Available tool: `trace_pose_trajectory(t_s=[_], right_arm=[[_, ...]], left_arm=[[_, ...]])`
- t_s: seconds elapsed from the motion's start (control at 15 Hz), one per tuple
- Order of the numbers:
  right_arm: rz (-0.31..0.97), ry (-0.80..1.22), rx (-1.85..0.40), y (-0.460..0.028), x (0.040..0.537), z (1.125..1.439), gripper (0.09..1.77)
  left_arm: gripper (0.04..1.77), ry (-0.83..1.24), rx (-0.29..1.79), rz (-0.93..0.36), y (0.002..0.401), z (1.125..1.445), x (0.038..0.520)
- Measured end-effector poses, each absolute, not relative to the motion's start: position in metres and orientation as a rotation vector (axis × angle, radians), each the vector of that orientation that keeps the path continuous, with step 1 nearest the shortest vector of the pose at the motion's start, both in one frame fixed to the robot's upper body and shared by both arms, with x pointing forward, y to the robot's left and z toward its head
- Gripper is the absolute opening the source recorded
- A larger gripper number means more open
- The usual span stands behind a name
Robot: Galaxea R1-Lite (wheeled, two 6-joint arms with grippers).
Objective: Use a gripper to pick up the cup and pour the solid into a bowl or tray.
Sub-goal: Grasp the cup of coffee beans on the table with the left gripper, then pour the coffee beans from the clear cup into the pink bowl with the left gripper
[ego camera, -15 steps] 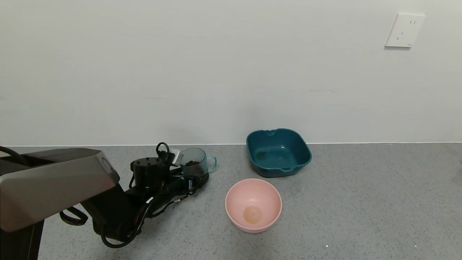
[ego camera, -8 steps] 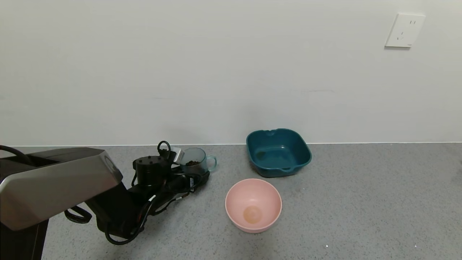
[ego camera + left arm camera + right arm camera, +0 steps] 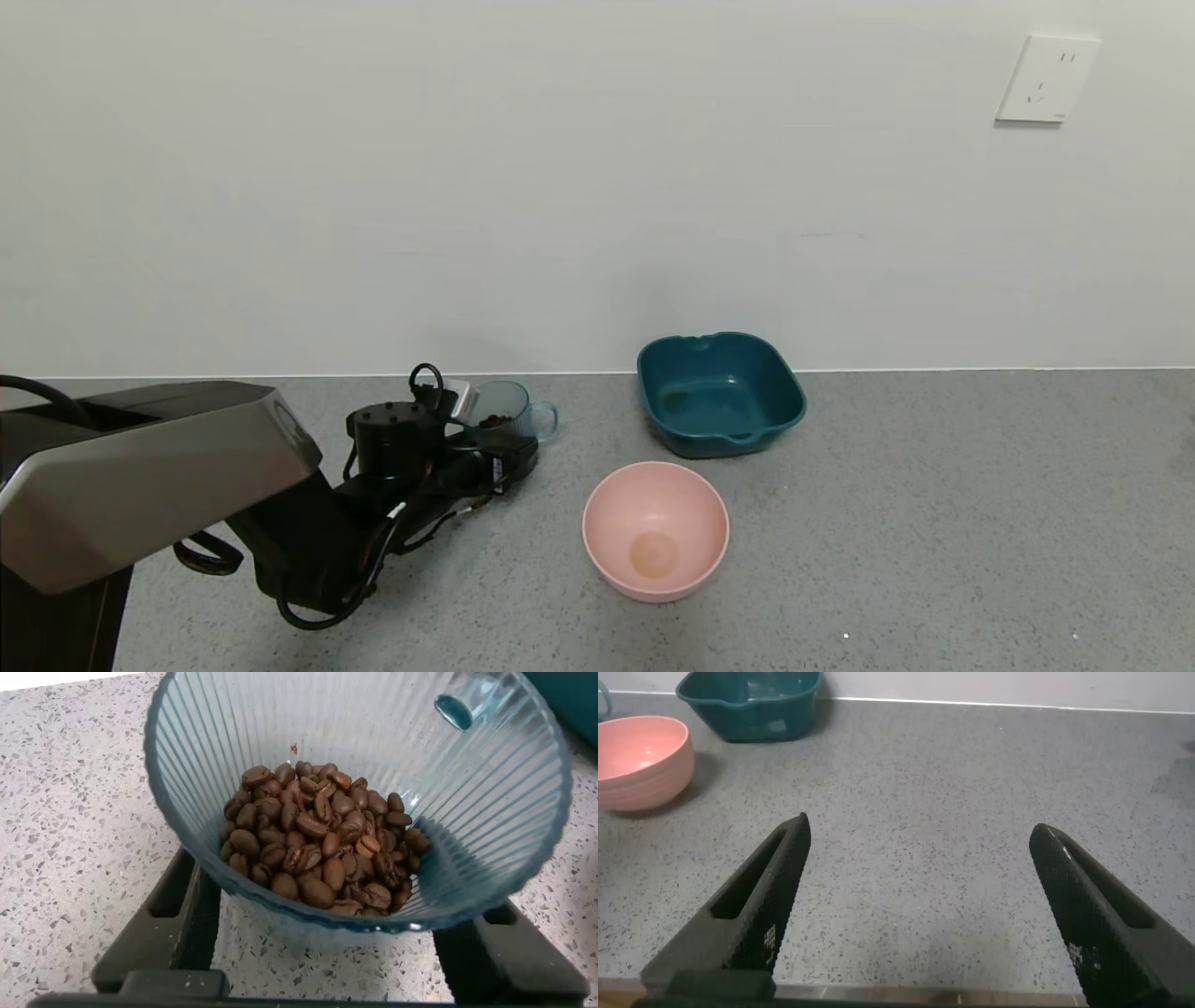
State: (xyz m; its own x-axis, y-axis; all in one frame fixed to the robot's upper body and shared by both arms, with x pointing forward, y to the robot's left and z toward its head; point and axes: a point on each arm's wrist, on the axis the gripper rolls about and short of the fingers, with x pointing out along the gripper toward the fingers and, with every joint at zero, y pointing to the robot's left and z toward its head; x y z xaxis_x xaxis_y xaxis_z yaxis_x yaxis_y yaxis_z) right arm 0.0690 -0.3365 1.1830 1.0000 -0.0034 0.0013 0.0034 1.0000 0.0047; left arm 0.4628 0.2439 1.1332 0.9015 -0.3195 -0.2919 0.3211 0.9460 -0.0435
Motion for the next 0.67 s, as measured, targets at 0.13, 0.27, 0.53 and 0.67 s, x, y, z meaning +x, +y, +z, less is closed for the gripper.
trace_pose_trajectory(t_s=[0.13, 0.27, 0.53, 0.67], right_arm=[[-0.003, -0.001, 0.005, -0.336, 0.069, 1.183, 1.71], [-0.003, -0.001, 0.004, -0.336, 0.069, 1.183, 1.71], [-0.003, -0.001, 0.004, -0.336, 0.069, 1.183, 1.71], [-0.003, -0.001, 0.004, -0.336, 0.069, 1.183, 1.71]], left_arm=[[1.29, 0.301, 0.005, -0.33, 0.244, 1.133, 0.463], [1.29, 0.302, 0.005, -0.33, 0.244, 1.134, 0.462], [1.28, 0.319, 0.009, -0.332, 0.243, 1.14, 0.458], [1.28, 0.327, 0.015, -0.331, 0.243, 1.149, 0.453]])
